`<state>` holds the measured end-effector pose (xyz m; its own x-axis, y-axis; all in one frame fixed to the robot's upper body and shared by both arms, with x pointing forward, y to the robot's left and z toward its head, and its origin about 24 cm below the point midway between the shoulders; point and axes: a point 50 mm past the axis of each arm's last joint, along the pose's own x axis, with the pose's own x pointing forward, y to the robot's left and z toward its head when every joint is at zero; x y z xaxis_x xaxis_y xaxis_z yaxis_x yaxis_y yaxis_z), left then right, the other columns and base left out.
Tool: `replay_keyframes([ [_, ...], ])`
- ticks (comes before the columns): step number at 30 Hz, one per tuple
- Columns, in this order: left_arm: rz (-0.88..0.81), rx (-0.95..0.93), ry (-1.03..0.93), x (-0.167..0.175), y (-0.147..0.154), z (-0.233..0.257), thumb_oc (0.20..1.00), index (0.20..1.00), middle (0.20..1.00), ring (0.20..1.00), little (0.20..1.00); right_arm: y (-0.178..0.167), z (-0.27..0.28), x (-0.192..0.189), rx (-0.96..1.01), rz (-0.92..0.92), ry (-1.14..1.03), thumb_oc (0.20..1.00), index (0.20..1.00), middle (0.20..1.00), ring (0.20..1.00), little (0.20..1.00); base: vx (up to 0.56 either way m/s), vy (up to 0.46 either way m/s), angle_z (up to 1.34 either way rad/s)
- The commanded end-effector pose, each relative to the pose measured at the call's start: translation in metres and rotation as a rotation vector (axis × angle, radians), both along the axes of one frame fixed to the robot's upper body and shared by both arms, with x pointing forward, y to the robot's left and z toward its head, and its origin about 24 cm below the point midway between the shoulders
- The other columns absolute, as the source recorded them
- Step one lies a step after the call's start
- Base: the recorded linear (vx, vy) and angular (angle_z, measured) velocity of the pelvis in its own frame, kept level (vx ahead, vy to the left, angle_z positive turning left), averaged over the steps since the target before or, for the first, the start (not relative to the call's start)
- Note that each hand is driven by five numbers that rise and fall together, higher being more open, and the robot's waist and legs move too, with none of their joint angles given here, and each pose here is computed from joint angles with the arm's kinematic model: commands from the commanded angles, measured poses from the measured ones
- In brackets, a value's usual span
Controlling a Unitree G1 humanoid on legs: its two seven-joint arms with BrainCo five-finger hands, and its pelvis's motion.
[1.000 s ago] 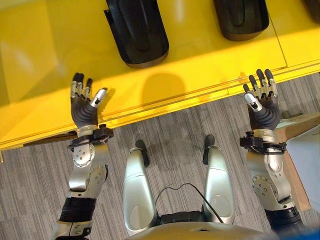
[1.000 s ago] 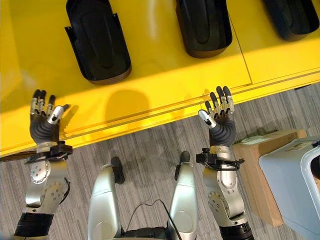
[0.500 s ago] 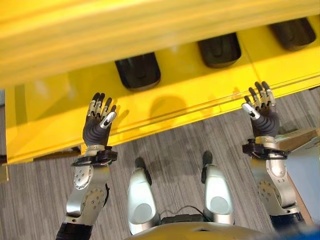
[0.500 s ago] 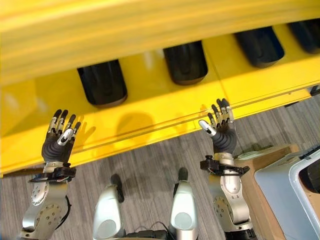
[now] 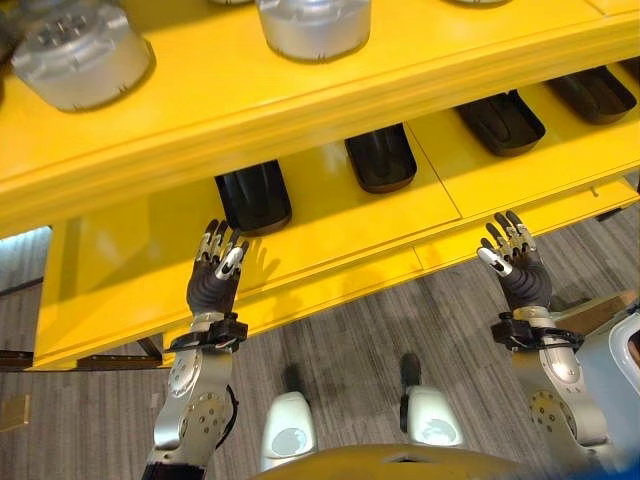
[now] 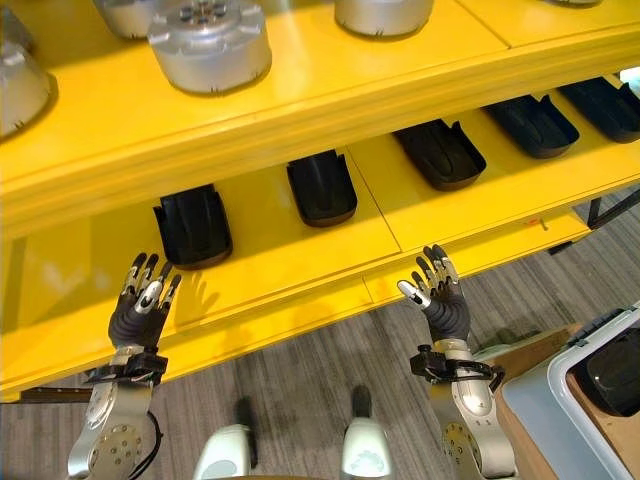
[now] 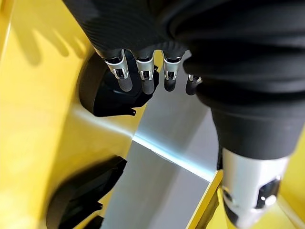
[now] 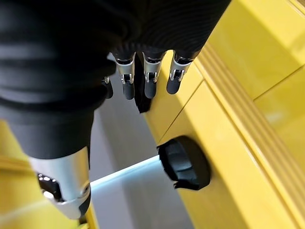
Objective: Move parts from the plastic box to the shelf.
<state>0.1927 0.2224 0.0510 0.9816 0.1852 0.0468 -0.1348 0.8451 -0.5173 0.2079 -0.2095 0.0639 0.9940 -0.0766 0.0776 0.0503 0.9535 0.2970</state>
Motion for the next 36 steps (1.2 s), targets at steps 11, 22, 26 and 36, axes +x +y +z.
replay_keyframes([
  [11, -0.049, 0.1, -0.037, 0.001, -0.006, 0.011, 1.0, 1.0, 1.0, 1.0, 1.0, 0.025, 0.011, 0.018, 0.123, 0.109, -0.074, 1.0, 1.0, 1.0, 1.0, 1.0, 0.07, 0.016, -0.3],
  [22, -0.077, 0.173, -0.104, 0.011, -0.008, 0.03, 1.0, 1.0, 1.0, 1.0, 1.0, 0.036, 0.013, 0.021, 0.162, 0.148, -0.075, 1.0, 1.0, 1.0, 1.0, 1.0, -0.01, 0.068, -0.18],
  [26, -0.027, 0.207, -0.142, 0.012, 0.001, 0.042, 1.0, 1.0, 1.0, 1.0, 1.0, 0.048, 0.017, 0.028, 0.157, 0.171, -0.095, 1.0, 1.0, 1.0, 1.0, 1.0, -0.06, 0.05, -0.82],
  [36, 0.016, 0.199, -0.105, -0.003, 0.011, 0.036, 1.0, 1.0, 1.0, 1.0, 1.0, 0.048, 0.018, 0.029, 0.107, 0.195, -0.078, 1.0, 1.0, 1.0, 1.0, 1.0, 0.1, -0.204, -0.87],
])
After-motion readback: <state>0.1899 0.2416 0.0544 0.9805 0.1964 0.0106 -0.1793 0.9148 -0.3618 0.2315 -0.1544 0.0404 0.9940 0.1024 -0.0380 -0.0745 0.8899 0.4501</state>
